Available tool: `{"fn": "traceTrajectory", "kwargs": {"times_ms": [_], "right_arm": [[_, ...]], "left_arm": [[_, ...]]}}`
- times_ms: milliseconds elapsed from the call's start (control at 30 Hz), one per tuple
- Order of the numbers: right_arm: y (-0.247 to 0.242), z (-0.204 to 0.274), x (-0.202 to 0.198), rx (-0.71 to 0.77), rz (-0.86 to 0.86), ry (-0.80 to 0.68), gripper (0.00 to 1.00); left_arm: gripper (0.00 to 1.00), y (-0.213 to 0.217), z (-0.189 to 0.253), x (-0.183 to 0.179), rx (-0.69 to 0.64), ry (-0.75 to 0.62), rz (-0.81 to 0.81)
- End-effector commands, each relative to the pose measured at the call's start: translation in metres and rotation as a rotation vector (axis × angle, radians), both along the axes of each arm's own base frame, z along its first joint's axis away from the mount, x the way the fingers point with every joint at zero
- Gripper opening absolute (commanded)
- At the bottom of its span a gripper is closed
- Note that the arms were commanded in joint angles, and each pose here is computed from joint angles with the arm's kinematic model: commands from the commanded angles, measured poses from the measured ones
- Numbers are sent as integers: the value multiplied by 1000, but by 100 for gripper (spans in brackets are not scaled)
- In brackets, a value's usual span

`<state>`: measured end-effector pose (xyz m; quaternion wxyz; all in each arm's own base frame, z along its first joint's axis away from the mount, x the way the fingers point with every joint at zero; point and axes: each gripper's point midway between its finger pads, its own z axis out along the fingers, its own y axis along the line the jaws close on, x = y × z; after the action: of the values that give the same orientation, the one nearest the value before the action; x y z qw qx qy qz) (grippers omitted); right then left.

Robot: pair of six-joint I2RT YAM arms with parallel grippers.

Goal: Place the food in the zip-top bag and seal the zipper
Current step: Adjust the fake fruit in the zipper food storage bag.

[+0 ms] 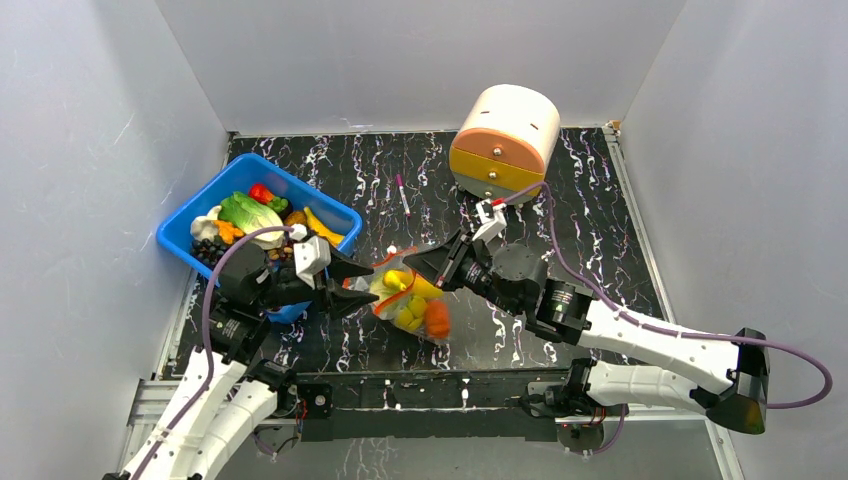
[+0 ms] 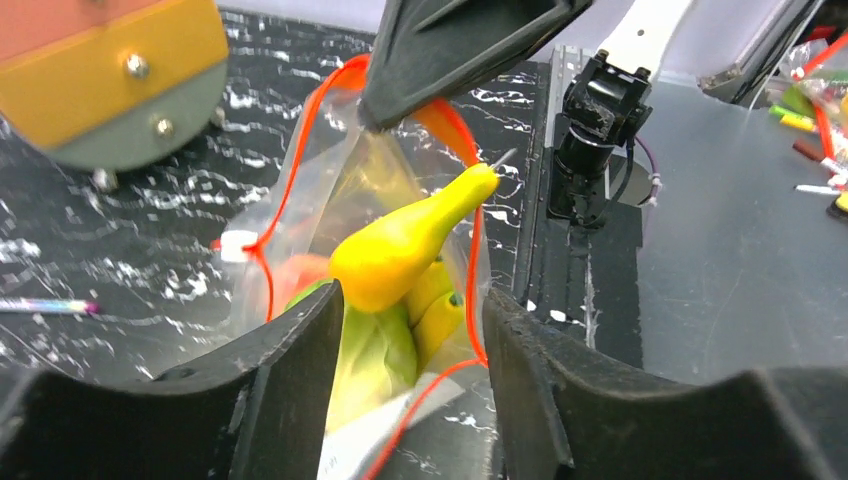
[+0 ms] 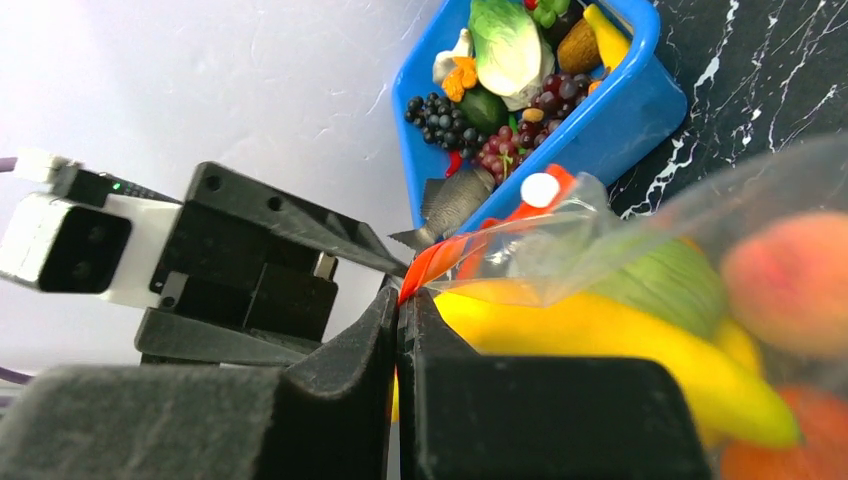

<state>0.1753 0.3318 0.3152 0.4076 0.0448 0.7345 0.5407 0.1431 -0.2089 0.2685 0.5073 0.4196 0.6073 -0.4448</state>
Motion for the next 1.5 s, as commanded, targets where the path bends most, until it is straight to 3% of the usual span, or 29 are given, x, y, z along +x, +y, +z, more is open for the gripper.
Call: {"fn": "traceTrajectory", "kwargs": {"times_ms": [0,67,167,267,733,1133,1267,1467], "right_arm": [[3,49,-11,115,69,-95,0],[8,49,-15,101,105,-111,0],[14,51,-21,76,157,-140,0],[18,54,-26,61,194,-172,0],[27,66,-30,71,242,-201,0],[37,78,-32,92,276,-215,0],[41,82,-34,81,299,-247,0],[45,86,-38,80,333,-267,0]], "left_arm": [[45,-3,22,-7,-9,-257,-96],[39,-4,24,-5,12,-278,-118],[45,-9,29,-16,-1,-286,-225],[45,-12,29,-25,-21,-283,-302],[45,-16,16,-36,-68,-250,-421],[22,-18,-4,-23,-30,-205,-387],[6,-17,-12,-14,-2,-188,-311],[0,-14,-24,-6,46,-138,-251]]}}
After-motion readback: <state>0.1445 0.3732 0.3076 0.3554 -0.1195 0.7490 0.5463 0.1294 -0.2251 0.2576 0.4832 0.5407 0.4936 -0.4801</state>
